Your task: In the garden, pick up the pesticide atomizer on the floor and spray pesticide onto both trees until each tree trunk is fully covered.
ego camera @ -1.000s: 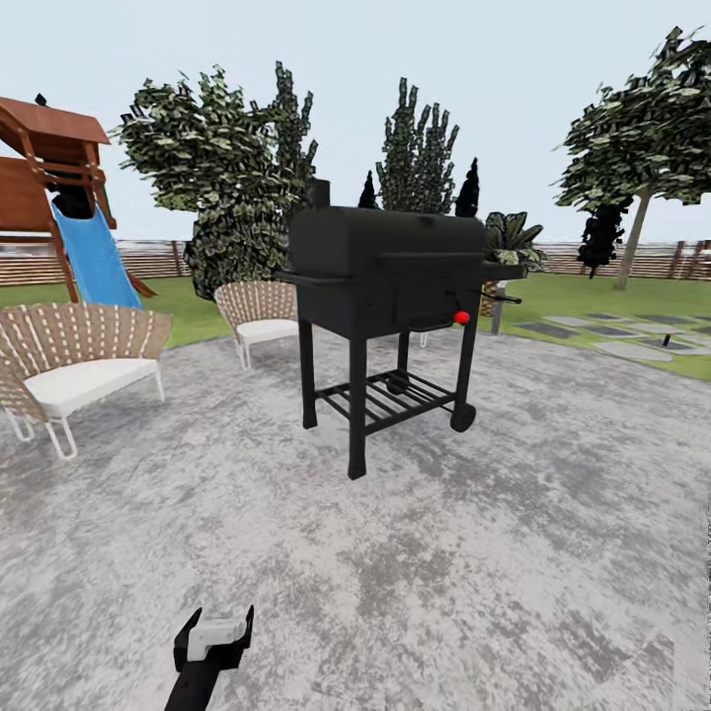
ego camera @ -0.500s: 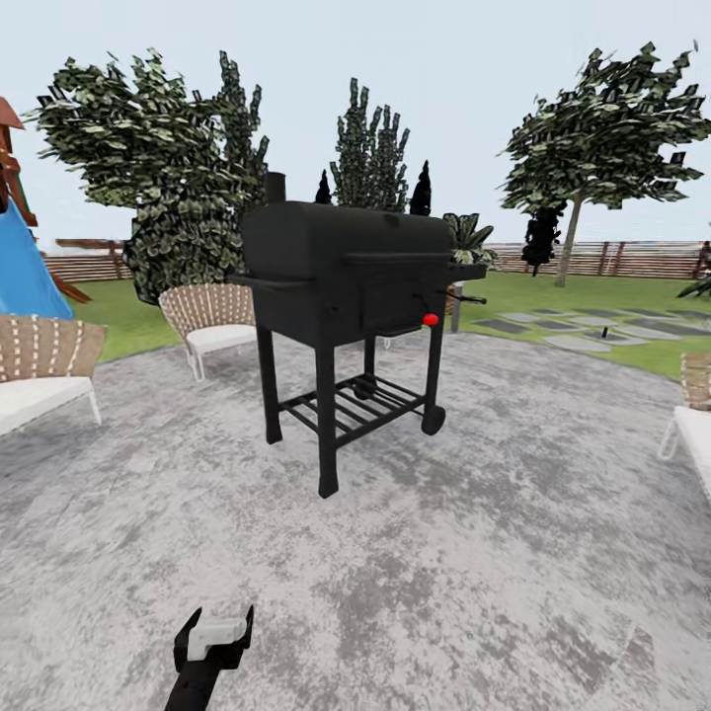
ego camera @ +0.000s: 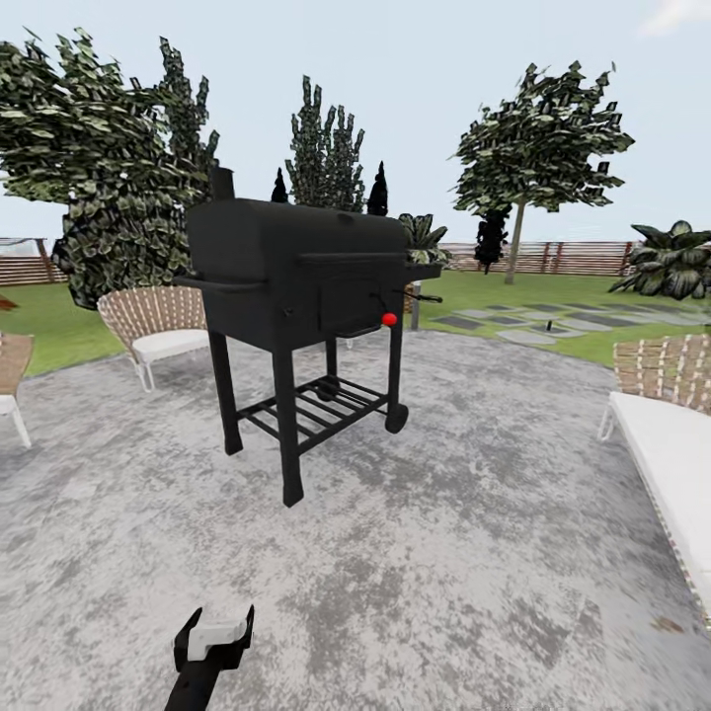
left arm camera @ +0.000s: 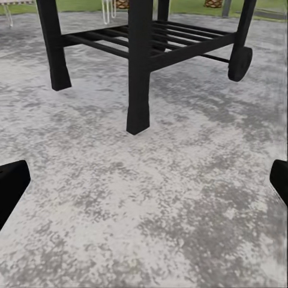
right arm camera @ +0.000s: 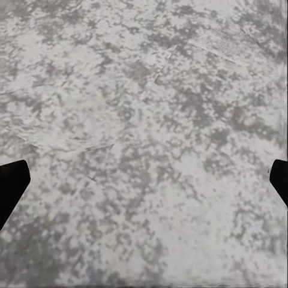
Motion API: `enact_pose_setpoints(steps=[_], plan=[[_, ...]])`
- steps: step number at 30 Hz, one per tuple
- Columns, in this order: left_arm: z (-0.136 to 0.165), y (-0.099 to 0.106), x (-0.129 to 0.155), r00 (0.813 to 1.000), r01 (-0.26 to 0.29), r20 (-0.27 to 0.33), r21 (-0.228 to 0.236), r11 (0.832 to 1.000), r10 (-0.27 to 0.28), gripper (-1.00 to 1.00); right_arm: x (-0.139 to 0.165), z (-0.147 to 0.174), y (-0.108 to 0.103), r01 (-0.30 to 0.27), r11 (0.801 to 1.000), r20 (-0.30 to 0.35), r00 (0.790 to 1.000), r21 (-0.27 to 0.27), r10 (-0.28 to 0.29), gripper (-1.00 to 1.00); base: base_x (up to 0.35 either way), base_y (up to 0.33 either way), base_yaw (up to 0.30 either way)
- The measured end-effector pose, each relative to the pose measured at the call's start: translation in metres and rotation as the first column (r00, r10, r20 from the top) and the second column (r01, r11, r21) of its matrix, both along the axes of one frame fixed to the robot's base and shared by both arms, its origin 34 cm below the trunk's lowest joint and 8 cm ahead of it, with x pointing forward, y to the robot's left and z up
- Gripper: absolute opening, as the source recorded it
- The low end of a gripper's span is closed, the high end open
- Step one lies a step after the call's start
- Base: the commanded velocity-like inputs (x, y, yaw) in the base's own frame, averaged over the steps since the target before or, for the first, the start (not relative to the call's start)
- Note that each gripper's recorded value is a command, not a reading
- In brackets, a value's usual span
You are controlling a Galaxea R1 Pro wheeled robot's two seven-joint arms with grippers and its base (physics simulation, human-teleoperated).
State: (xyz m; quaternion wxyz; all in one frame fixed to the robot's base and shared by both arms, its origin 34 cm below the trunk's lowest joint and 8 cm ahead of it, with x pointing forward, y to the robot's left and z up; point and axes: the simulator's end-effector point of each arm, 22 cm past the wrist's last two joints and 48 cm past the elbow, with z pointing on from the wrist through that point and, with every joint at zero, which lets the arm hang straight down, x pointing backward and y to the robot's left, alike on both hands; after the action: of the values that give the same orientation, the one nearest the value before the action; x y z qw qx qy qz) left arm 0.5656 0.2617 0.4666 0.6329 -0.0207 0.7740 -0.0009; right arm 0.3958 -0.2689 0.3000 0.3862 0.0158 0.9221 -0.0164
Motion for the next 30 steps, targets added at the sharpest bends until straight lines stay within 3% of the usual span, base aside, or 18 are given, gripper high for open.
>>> enact_pose_setpoints(steps=[13,19,30], plan=[[0.0,-0.0001,-0.0001,1.0,0.001,0.0,0.001,1.0,-0.001,1.0,0.0017,0.0014,-0.0003,0.001,1.0,0.005,1.0,0.0,-0.001,1.0,0.029,0.0,-0.27],[0.0001,-0.0001,0.0001,1.0,0.0,0.0,0.001,1.0,0.0,1.0,0.0022,0.0022,-0.0092,0.031,1.0,0.007,1.0,0.0,-0.031,1.0,0.289,0.0,-0.108],[0.0002,0.0002,0.0002,1.0,-0.001,0.0,0.001,1.0,0.001,1.0,0.0002,0.0006,-0.0096,0.031,1.0,0.002,1.0,0.004,-0.031,1.0,0.335,0.0,-0.003]])
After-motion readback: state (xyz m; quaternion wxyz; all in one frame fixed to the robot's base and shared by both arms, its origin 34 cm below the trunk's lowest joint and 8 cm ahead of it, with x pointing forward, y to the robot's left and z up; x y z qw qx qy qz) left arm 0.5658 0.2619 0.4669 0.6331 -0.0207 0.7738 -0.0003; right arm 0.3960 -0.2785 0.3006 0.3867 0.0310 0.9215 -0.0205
